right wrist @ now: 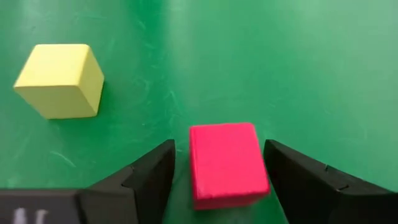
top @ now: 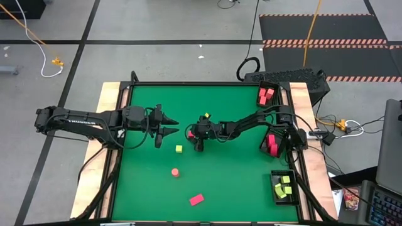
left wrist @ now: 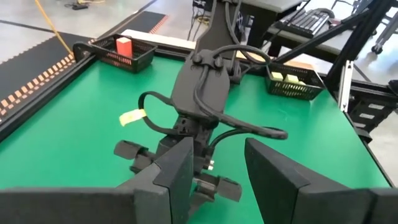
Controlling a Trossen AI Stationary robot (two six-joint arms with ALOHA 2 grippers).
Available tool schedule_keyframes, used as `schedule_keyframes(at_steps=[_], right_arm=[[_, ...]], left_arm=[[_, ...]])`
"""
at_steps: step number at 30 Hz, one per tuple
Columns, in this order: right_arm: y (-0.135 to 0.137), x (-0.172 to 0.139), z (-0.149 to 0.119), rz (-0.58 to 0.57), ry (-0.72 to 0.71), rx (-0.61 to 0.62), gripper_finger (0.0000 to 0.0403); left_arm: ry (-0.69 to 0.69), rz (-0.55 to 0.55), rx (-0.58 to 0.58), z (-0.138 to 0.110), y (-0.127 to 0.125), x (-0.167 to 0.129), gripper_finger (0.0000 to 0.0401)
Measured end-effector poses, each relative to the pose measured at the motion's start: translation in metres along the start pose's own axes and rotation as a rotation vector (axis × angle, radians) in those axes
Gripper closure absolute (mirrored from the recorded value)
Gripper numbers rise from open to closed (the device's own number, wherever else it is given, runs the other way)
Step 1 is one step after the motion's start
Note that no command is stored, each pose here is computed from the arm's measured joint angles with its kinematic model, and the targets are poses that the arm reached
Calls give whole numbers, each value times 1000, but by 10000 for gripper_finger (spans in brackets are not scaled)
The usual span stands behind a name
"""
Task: Sort & place blocks by color
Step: Put the top red block into the middle right black bin
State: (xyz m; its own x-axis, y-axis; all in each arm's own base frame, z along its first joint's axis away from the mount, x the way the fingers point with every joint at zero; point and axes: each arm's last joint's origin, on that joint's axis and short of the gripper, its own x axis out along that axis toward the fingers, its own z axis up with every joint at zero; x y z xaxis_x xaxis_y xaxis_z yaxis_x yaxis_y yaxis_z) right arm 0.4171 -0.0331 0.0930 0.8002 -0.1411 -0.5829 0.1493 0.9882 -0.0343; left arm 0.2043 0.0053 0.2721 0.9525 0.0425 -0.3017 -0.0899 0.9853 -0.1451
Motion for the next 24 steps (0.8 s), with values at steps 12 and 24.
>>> schedule_keyframes(at_steps=[12, 24], right_arm=[[1, -8, 6, 3, 12, -93, 284], [6, -156, 44, -273, 395, 44, 284]], left_arm=[[33, 0, 5, -4, -2, 0, 254], [83, 8, -21, -8, -1, 0, 254]])
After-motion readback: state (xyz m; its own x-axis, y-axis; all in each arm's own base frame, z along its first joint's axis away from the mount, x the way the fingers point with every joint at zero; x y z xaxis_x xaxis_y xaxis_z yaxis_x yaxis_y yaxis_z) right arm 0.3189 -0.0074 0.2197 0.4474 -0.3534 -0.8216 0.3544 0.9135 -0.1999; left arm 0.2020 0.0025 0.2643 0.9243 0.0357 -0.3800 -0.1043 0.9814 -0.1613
